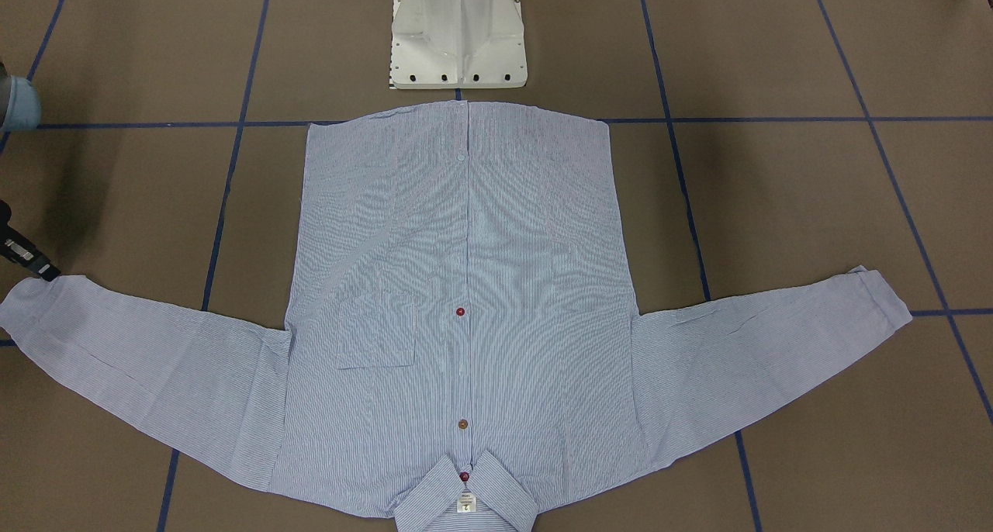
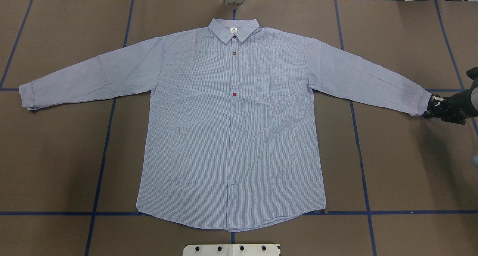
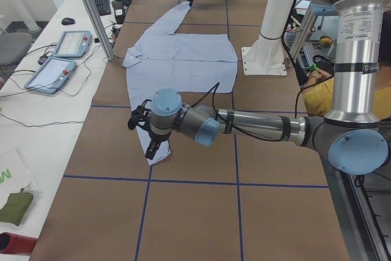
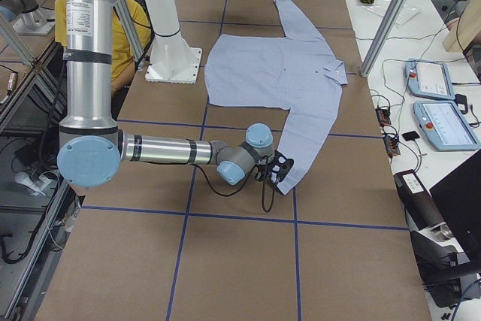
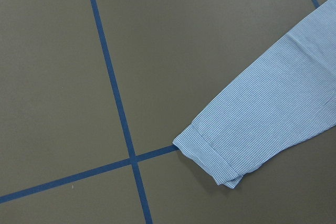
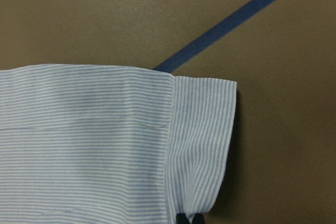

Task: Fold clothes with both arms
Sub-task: 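Carry the grasped sleeve with the right gripper across the shirt toward the collar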

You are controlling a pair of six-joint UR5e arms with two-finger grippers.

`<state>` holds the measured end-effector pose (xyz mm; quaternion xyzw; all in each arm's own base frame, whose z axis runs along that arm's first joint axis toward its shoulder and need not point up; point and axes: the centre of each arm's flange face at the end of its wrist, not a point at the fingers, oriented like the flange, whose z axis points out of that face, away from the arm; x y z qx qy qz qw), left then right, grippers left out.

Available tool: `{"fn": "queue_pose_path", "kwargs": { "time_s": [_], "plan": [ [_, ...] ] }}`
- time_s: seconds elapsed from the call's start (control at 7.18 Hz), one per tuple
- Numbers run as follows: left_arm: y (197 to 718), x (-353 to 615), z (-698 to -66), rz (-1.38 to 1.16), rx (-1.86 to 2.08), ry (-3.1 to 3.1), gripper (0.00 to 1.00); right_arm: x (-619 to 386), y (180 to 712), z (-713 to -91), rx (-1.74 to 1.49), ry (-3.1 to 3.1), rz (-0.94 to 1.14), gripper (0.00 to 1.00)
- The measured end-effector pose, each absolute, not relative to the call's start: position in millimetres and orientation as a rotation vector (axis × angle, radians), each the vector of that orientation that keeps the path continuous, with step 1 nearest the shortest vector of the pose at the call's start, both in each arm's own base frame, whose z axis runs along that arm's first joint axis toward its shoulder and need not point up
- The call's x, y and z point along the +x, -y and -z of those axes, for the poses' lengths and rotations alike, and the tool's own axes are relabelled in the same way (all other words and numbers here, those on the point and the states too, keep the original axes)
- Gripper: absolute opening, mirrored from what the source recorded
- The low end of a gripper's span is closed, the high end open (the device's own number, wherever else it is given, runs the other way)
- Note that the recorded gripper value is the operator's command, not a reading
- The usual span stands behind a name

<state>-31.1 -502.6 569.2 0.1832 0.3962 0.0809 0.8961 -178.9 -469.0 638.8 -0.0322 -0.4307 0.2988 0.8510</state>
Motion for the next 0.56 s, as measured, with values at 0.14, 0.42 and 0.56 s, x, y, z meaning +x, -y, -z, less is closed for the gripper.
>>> {"fn": "queue_pose_path", "kwargs": {
  "time_s": [0.14, 0.42, 0.56],
  "plan": [
    [502.6, -31.0, -568.9, -0.168, 0.38, -0.822, 1.0, -175.2, 472.8, -620.6, -0.045, 0.931, -0.626, 0.0],
    [502.5, -30.9, -568.0, -0.168, 0.381, -0.824, 1.0, -178.6, 485.5, -568.4, 0.001, 0.986, -0.602, 0.0],
    [502.4, -30.9, -567.9, -0.168, 0.381, -0.824, 1.0, -194.6, 507.4, -522.9, 0.004, 0.994, -0.592, 0.0]
  ]
}}
